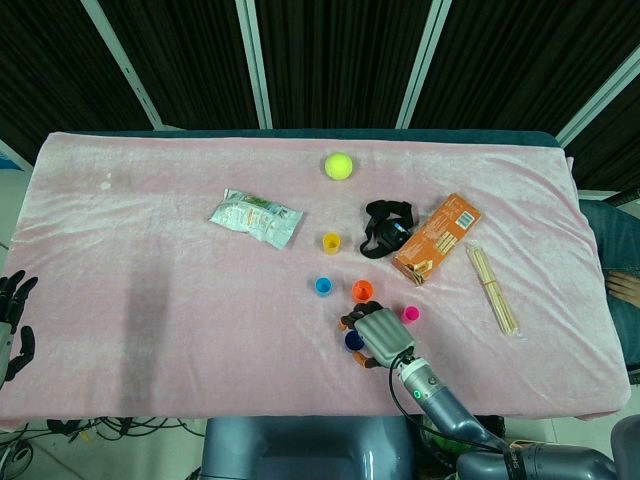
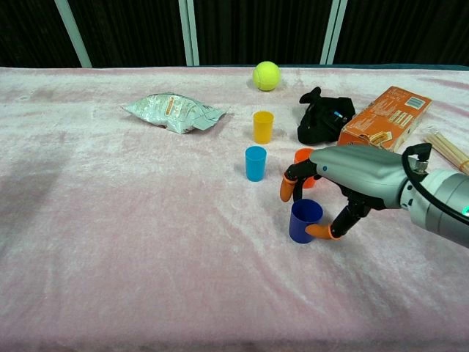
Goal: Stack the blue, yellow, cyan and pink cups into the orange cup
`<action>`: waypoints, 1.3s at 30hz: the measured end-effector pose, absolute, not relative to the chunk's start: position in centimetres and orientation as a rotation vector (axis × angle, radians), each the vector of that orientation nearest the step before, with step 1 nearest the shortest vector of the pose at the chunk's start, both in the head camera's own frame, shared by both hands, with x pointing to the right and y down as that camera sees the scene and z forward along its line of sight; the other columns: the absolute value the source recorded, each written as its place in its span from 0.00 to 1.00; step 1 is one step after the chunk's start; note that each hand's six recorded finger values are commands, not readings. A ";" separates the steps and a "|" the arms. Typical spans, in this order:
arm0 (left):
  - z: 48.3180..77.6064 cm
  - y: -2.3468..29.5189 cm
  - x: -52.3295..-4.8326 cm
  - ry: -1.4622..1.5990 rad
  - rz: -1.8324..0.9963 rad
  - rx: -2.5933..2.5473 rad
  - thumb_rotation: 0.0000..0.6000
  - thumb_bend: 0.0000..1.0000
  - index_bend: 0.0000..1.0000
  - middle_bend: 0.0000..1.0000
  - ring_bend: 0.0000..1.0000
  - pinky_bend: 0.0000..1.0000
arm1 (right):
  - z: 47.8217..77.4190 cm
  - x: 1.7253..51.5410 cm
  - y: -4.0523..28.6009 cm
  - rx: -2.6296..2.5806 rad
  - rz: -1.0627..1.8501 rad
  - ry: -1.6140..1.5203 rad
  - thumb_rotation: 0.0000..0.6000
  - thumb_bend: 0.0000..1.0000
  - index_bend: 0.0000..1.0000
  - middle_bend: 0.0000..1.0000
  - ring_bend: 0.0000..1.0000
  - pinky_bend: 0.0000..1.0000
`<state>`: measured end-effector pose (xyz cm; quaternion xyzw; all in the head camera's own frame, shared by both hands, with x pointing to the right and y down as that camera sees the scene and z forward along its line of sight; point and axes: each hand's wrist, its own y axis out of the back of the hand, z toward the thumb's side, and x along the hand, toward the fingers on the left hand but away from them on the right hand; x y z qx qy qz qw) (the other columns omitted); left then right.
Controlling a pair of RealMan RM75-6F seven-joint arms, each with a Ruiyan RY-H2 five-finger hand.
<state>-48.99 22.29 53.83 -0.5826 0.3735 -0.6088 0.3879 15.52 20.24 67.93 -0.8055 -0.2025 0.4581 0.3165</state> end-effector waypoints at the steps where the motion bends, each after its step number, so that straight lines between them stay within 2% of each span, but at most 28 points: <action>1: 53.8 22.3 -49.0 0.950 -1.549 -1.482 1.00 0.71 0.06 0.01 0.00 0.02 | 67.9 15.5 20.2 -2.120 1.206 -0.533 1.00 0.24 0.38 0.38 0.21 0.21; 25: 53.8 22.3 -49.0 0.946 -1.551 -1.480 1.00 0.71 0.06 0.01 0.00 0.02 | 68.4 15.7 20.2 -2.125 1.225 -0.521 1.00 0.25 0.42 0.42 0.22 0.21; 39: 53.8 22.4 -48.9 0.943 -1.555 -1.479 1.00 0.71 0.06 0.01 0.00 0.02 | 68.1 15.8 20.0 -2.137 1.215 -0.535 1.00 0.31 0.47 0.47 0.25 0.21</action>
